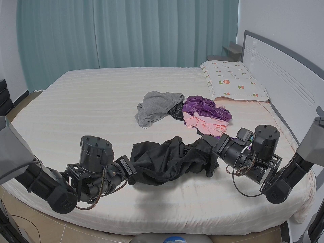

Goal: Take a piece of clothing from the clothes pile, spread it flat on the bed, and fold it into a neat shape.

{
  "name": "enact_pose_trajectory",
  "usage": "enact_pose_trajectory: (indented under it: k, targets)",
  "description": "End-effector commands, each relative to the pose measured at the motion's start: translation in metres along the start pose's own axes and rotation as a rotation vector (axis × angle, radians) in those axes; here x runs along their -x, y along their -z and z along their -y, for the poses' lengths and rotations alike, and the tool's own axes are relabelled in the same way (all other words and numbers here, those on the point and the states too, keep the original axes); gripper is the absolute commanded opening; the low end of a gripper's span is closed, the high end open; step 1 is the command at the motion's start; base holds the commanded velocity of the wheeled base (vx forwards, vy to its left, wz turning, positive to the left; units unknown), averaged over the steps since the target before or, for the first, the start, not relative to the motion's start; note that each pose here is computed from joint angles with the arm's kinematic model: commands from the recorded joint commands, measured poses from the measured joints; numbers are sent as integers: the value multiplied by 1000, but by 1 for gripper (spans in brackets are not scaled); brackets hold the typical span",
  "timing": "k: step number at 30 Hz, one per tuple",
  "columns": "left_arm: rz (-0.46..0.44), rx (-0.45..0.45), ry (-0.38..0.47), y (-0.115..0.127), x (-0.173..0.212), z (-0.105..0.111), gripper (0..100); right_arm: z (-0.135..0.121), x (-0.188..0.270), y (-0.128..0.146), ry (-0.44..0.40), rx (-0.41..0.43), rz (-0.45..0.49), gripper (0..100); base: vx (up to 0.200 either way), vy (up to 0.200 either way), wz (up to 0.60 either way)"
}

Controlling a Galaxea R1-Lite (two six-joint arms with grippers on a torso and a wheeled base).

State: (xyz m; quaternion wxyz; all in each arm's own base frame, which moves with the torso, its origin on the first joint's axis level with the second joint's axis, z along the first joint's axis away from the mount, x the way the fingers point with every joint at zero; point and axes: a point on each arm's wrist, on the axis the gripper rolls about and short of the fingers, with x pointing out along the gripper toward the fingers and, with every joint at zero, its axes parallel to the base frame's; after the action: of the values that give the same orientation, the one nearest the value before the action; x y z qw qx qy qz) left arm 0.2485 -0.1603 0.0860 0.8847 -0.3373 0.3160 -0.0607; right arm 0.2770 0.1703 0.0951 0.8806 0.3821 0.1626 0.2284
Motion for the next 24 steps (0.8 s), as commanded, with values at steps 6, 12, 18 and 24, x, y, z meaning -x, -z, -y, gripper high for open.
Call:
enact_pose_trajectory:
  k: [6,12,18,24]
  targets:
    - [38,42,34,-6,6,3,0,2,-2,5,5,1,-15,0,0,0,0]
    - [58,59,44,-12,8,2,0,2,-3,5,5,1,-15,0,0,0,0]
    - [78,69,56,-19,14,3,0,-1,-3,2,-9,4,16,0,0,167,0]
    - [61,67,59,-17,12,2,0,4,-6,2,0,6,28,0,0,200,0]
